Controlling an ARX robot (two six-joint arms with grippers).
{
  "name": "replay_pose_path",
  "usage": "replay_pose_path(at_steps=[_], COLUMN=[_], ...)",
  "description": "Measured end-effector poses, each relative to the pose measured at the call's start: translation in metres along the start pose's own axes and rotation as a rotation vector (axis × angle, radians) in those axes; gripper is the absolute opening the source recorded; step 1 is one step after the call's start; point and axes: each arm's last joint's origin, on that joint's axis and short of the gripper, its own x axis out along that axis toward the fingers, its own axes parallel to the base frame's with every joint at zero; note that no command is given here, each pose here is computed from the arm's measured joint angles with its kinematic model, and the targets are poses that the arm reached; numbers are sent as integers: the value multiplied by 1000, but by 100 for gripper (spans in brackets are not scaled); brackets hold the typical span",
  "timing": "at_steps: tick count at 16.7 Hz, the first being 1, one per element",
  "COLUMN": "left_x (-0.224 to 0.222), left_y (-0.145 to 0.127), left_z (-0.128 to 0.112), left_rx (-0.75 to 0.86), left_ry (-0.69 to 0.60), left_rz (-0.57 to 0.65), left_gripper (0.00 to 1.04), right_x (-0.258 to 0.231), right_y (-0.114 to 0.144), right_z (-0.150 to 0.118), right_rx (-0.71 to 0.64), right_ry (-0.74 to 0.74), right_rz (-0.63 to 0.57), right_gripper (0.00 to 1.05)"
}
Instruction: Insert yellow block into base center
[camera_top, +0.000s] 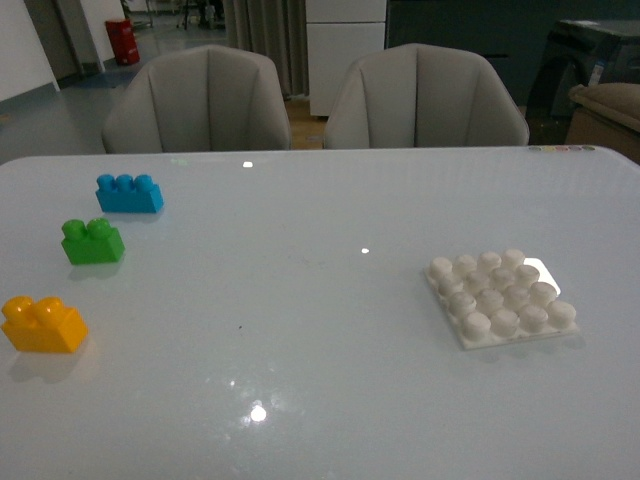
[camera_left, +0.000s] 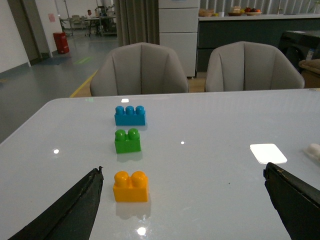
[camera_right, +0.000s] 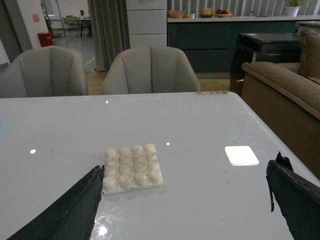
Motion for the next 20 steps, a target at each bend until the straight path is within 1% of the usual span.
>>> replay_pose_path(at_steps=[20], left_x=[0], left_y=[0], left_z=[0], left_rx=[0], left_ry=[0], left_rz=[0], left_gripper=[98], right_x=[0], right_y=[0], right_z=[0], right_rx=[0], right_ry=[0], right_rz=[0], right_gripper=[98])
